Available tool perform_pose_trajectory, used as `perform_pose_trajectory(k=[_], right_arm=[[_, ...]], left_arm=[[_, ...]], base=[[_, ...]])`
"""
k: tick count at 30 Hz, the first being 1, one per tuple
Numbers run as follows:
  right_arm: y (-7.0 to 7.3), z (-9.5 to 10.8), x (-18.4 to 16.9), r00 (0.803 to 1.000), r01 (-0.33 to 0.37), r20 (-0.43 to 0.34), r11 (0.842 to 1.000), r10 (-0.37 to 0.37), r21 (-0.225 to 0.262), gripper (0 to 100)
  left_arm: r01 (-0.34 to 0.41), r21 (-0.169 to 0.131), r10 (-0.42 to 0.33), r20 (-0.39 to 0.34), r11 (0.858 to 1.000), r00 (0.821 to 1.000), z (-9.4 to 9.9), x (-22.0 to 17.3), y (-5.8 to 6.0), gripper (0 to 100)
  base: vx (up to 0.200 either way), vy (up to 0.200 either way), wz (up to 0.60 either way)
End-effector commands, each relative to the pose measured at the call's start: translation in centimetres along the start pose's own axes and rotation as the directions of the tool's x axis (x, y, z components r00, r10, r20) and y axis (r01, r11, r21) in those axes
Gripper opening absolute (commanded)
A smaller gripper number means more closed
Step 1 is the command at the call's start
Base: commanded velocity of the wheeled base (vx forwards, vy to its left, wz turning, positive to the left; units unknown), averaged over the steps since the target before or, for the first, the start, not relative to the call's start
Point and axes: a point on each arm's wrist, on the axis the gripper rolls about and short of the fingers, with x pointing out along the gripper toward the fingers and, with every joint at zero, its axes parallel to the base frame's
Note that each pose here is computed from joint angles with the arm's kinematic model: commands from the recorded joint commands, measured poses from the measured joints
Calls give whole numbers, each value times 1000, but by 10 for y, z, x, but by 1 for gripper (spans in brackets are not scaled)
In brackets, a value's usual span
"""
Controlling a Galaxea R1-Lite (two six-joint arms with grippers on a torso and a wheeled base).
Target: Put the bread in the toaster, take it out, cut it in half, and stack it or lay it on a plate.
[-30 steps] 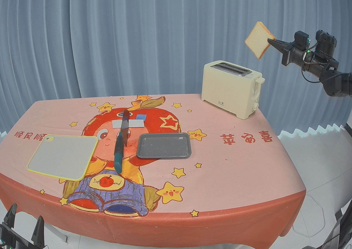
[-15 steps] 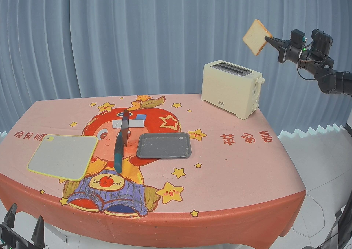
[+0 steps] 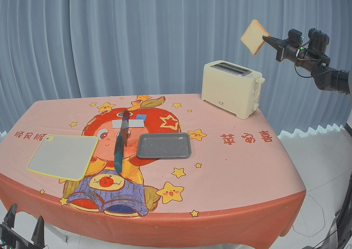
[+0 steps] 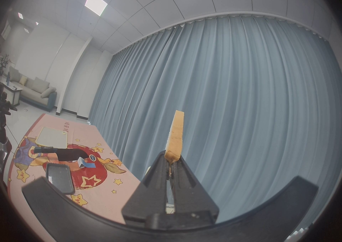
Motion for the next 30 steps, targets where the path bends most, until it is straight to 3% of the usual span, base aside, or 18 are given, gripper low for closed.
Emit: perform_pose_trajectory(k=[1,13,22,30], right_arm=[[-3,-33,11,999,-14,-37,1000,15,26,0],[0,-92,38,995,-47,-84,996,52,70,0],[13,-96,48,993,-74,-83,994,81,79,0],[11,-91,47,997,-55,-51,997,58,53,0]], left_arm=[[-1,-1,1,-2,1000,1000,-5,0,0,100],[-1,-1,1,-2,1000,1000,-5,0,0,100],[-1,0,1,-2,1000,1000,-5,0,0,100],[-1,-1,1,-2,1000,1000,-5,0,0,100]], base=[[0,0,0],[0,0,0],[0,0,0],[0,0,0]])
